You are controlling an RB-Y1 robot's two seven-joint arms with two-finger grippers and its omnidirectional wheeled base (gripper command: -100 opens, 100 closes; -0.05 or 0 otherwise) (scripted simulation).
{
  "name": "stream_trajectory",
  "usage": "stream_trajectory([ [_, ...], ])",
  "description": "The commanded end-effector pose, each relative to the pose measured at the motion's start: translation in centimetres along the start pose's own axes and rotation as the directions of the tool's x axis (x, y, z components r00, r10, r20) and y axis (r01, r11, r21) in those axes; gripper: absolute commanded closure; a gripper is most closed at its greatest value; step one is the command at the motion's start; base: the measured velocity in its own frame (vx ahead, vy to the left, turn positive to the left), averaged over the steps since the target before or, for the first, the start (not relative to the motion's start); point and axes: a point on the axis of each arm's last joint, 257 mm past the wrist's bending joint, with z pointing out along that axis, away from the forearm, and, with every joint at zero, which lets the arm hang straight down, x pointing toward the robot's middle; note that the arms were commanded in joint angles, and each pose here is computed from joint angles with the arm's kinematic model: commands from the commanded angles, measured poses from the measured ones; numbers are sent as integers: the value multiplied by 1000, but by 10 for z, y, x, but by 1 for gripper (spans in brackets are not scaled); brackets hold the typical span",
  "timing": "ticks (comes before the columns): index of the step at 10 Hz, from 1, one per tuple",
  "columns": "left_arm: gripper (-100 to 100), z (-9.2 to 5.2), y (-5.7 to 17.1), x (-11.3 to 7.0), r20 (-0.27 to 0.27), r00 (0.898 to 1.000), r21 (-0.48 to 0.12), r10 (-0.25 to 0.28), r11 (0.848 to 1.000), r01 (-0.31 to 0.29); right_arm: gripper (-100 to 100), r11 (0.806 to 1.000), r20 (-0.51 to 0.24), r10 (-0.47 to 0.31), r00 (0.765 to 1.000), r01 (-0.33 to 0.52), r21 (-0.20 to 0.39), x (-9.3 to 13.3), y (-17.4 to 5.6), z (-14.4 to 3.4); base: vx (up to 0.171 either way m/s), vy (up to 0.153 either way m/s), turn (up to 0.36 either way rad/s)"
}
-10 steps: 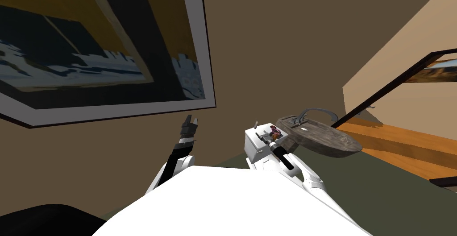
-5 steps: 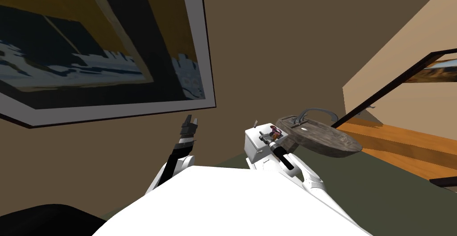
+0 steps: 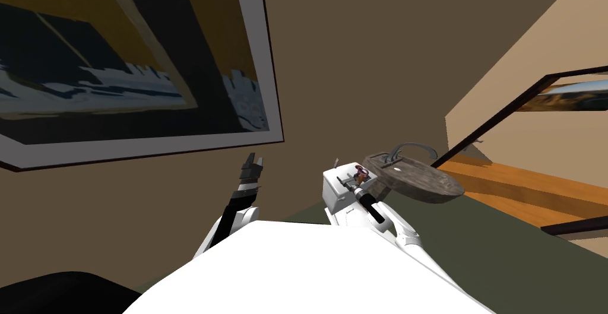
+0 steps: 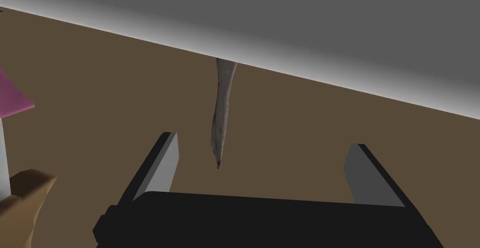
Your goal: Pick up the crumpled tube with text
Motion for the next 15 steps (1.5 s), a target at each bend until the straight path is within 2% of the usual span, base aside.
stream_trajectory([
  [1,0,0,0,0,0,1000,0,0,1000,0,-100,1000,-4,-4,1000,4,-16,-1,13,5,-59,-75,-49],
  [6,0,0,0,0,0,1000,0,0,1000,0,-100,997,-26,-17,1000,15,-80,6,55,24,-31,-73,-15],
  [13,0,0,0,0,0,1000,0,0,1000,0,-100,999,-29,23,999,-21,45,-1,-32,-8,115,-12,232],
  [14,0,0,0,0,0,1000,0,0,1000,0,-100,999,-31,19,999,-18,34,2,-25,-7,41,-14,32],
  [15,0,0,0,0,0,1000,0,0,1000,0,0,999,-29,20,999,-19,35,1,-27,-7,8,-2,-5],
])
